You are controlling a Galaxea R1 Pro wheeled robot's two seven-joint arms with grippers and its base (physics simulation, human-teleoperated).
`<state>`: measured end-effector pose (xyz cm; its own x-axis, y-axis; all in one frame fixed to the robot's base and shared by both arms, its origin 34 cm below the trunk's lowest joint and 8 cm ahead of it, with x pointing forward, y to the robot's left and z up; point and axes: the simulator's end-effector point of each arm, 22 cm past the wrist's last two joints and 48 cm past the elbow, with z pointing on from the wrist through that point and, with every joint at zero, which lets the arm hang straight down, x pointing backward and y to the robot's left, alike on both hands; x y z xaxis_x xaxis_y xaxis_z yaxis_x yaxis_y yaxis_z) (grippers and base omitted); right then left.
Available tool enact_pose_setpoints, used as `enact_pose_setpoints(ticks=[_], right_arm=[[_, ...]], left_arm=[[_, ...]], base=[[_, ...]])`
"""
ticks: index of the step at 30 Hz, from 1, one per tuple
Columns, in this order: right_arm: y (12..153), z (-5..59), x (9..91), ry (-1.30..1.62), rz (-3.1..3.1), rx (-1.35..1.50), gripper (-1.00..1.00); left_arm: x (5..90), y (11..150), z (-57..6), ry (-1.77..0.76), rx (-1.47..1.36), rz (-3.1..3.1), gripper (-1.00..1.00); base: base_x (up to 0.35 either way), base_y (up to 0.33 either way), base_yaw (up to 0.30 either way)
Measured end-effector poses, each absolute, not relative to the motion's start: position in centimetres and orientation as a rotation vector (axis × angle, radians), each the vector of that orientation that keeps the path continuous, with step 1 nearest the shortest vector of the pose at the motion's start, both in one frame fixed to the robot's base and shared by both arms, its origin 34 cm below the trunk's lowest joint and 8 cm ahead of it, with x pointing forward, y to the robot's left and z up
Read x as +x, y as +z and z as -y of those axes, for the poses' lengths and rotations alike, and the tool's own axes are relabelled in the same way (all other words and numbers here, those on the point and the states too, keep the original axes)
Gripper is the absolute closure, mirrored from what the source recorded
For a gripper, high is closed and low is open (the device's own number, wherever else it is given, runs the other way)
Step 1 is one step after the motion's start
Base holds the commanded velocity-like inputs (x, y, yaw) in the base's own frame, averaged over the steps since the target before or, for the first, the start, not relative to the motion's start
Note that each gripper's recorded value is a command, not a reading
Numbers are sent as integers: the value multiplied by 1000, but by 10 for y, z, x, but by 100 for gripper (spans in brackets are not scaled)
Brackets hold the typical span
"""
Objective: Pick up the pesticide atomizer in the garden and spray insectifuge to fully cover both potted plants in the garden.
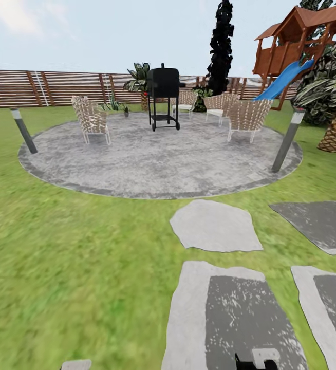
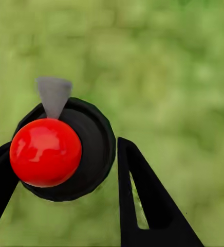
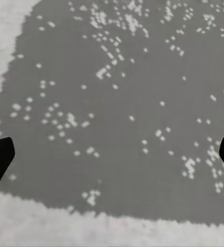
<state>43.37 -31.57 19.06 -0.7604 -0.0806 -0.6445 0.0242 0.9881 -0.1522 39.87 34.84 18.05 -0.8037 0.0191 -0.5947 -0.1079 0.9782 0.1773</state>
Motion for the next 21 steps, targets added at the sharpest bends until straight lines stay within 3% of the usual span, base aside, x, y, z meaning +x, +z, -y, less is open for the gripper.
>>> enact_pose_setpoints(ticks=[14, 21], right_arm=[[190, 313, 434, -191, -2427, -41, -100], [190, 313, 434, -191, -2428, -39, -100]], left_arm=[[399, 181, -348, 268, -62, -2491, 100], [399, 181, -348, 268, -62, -2491, 100]], base=[[343, 0, 1], [343, 0, 186]])
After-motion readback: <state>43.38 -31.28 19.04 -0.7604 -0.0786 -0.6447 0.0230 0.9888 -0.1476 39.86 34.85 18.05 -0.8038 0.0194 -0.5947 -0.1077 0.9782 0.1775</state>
